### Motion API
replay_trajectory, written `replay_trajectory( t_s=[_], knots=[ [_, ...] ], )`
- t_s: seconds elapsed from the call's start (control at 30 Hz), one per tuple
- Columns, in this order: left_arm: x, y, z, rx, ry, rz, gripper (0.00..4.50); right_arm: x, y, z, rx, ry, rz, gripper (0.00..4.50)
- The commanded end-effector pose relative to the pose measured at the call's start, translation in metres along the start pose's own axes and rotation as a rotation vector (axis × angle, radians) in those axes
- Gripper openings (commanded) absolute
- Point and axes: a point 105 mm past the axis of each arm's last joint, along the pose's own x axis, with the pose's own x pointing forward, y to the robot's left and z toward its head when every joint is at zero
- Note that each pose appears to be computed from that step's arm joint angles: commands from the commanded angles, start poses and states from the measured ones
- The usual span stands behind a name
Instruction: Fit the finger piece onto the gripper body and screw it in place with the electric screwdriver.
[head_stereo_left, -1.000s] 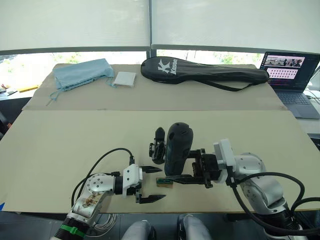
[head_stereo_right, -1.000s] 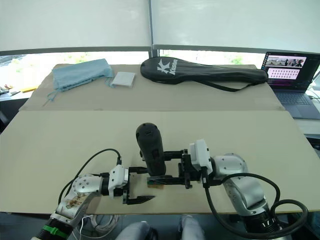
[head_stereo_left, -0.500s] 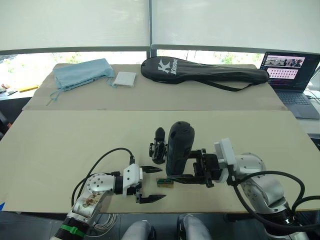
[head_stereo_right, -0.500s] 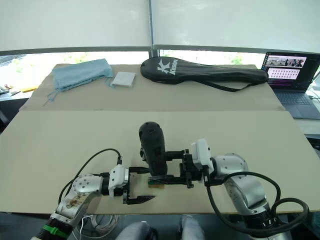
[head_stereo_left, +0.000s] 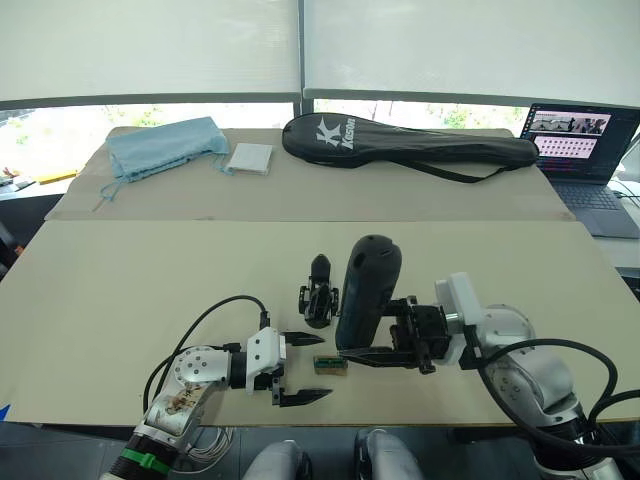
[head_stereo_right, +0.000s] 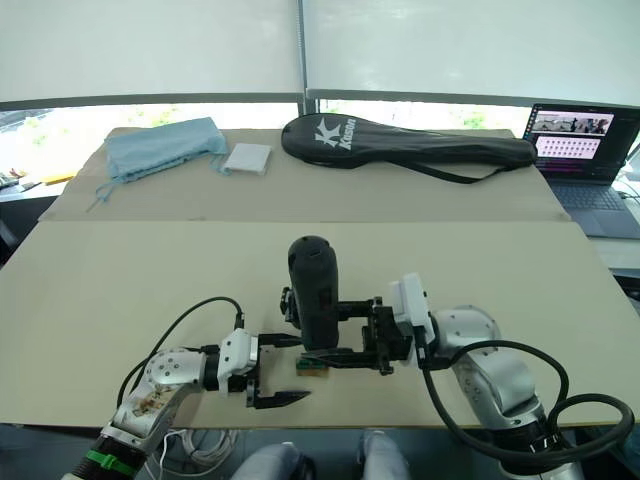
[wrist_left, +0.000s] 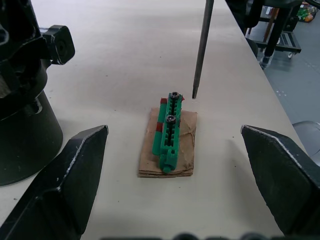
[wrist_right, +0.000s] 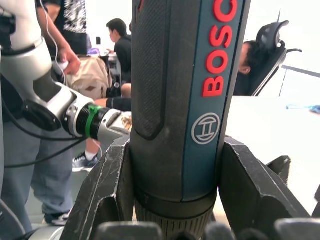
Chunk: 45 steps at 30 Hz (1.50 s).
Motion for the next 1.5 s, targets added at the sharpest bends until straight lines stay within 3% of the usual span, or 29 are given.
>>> replay_trajectory(
  t_s=[0.03,1.5],
  knots=[
    [0.005,-0.009,-0.011,-0.051,0.03,-0.025,4.5,0.004,-0.001,0.022,-0.089,-0.049,0.015,1.92],
    [0.004,-0.01,-0.012,-0.057,0.034,-0.02,4.5,0.005,0.004,0.006,-0.051,0.013,0.032,1.92]
  ],
)
